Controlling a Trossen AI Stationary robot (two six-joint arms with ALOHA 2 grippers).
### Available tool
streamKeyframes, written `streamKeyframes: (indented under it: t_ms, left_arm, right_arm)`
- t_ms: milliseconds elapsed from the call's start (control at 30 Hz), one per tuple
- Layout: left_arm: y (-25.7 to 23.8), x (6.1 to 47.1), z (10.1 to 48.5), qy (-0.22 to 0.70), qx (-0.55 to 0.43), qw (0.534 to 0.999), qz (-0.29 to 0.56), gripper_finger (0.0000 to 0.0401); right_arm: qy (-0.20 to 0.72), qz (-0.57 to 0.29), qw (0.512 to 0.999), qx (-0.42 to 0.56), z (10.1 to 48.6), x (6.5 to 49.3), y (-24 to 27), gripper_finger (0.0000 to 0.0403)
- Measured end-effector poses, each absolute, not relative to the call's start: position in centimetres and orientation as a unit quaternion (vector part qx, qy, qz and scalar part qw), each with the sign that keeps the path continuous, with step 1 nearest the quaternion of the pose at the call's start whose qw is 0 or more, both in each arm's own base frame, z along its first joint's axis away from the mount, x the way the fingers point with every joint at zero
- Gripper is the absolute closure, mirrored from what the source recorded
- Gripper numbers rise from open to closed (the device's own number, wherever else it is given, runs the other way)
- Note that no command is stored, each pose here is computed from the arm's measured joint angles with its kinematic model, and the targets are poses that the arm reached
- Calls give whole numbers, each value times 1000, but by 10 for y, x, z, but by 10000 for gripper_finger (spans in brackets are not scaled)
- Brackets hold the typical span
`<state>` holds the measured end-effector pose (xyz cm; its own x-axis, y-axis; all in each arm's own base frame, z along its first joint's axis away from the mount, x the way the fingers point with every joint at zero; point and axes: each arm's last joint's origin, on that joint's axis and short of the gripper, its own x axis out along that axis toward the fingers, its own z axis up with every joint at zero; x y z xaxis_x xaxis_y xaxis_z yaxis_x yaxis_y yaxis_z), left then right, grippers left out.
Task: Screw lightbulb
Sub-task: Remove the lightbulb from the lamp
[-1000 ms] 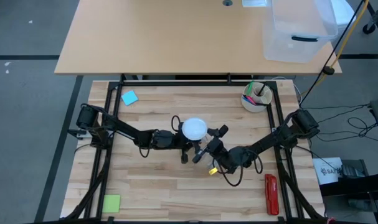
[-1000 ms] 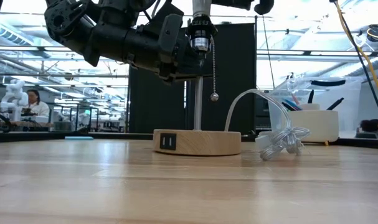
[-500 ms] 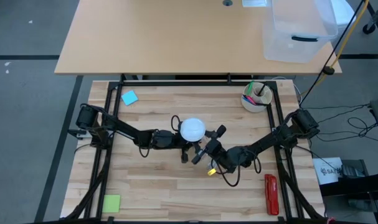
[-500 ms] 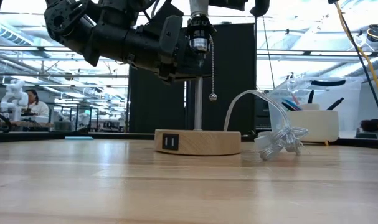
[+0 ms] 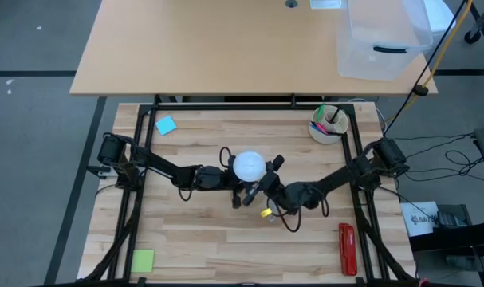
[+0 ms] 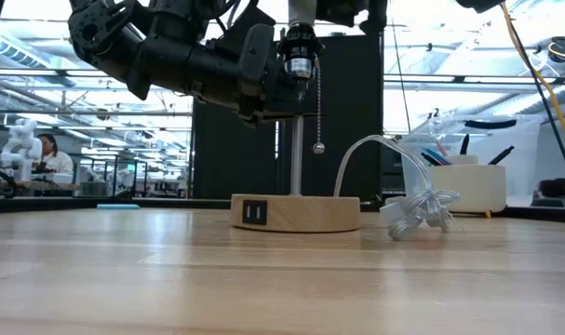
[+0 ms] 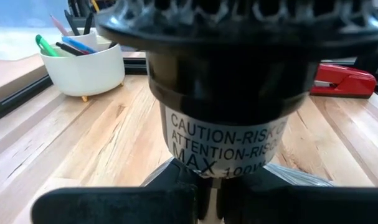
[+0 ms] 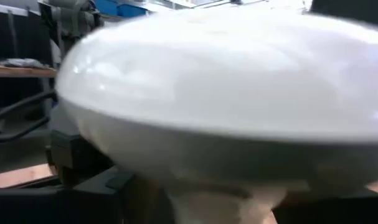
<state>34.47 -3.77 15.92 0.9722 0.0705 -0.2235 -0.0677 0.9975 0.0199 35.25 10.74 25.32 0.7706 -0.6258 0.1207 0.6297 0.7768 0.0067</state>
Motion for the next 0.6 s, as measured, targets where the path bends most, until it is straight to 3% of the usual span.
streamKeyframes:
  t_ms: [167, 433, 600]
  left_arm:
    - [-38, 345, 159, 114, 6, 993, 35, 373]
    - [-38, 345, 159, 116, 10, 993, 23, 373]
    - [-40, 344, 158, 118, 14, 993, -4, 373]
  right_arm:
    - [-64, -318, 946, -16, 253, 355, 102, 158]
    - [-50, -318, 945, -47, 252, 354, 106, 229]
    - [-37, -294, 954, -47, 253, 353, 107, 239]
